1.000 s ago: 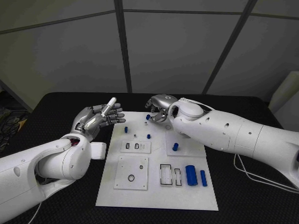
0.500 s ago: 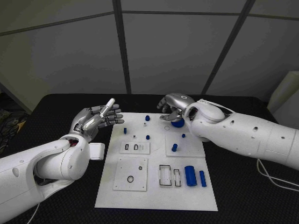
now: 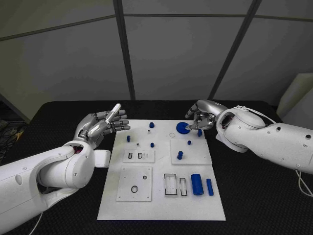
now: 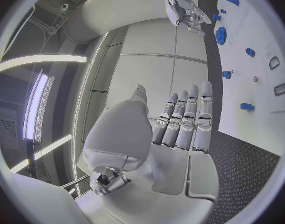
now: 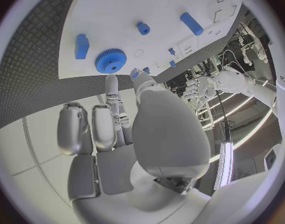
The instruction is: Assemble the parts on the task board
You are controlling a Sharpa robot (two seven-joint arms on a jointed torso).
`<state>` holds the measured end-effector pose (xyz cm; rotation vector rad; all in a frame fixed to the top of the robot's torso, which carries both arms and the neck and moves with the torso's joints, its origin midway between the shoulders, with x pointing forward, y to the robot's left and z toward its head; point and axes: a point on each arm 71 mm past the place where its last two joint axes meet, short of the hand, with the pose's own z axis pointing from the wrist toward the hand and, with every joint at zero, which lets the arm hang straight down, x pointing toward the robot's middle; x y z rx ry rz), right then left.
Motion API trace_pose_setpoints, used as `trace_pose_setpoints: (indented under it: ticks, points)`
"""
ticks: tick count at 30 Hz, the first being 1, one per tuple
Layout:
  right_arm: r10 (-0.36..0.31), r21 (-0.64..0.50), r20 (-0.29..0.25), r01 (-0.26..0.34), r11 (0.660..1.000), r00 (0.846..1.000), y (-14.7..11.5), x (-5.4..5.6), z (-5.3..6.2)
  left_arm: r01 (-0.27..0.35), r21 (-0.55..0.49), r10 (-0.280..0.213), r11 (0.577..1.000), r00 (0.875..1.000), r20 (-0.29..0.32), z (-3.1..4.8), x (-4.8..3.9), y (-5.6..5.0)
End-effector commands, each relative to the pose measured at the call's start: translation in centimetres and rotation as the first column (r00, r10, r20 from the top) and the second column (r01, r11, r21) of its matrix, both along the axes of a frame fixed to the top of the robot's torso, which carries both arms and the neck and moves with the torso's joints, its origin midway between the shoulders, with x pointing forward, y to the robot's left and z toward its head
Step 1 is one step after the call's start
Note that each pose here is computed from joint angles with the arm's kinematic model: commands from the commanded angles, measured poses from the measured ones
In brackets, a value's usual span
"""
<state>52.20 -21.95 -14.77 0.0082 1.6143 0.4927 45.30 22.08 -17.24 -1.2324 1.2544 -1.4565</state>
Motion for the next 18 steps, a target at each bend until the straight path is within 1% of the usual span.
trace_pose_setpoints:
  ticks: [1,8,18]
  points:
    - [-0.014,-0.011,-0.100,0.013,1.000,0.995,-0.1,0.1,-0.6,0.015,-0.005,-0.015,1.000,1.000,0.005,0.09,0.04,-0.2]
    - [-0.022,-0.033,-0.139,0.018,0.999,0.990,0.1,0.7,-1.2,0.017,-0.005,-0.017,1.000,1.000,0.002,0.02,0.10,-0.3]
    - [-0.032,-0.040,-0.152,0.026,0.999,0.988,0.7,1.5,-1.6,0.019,-0.006,-0.019,1.000,1.000,0.001,0.00,0.11,-0.3]
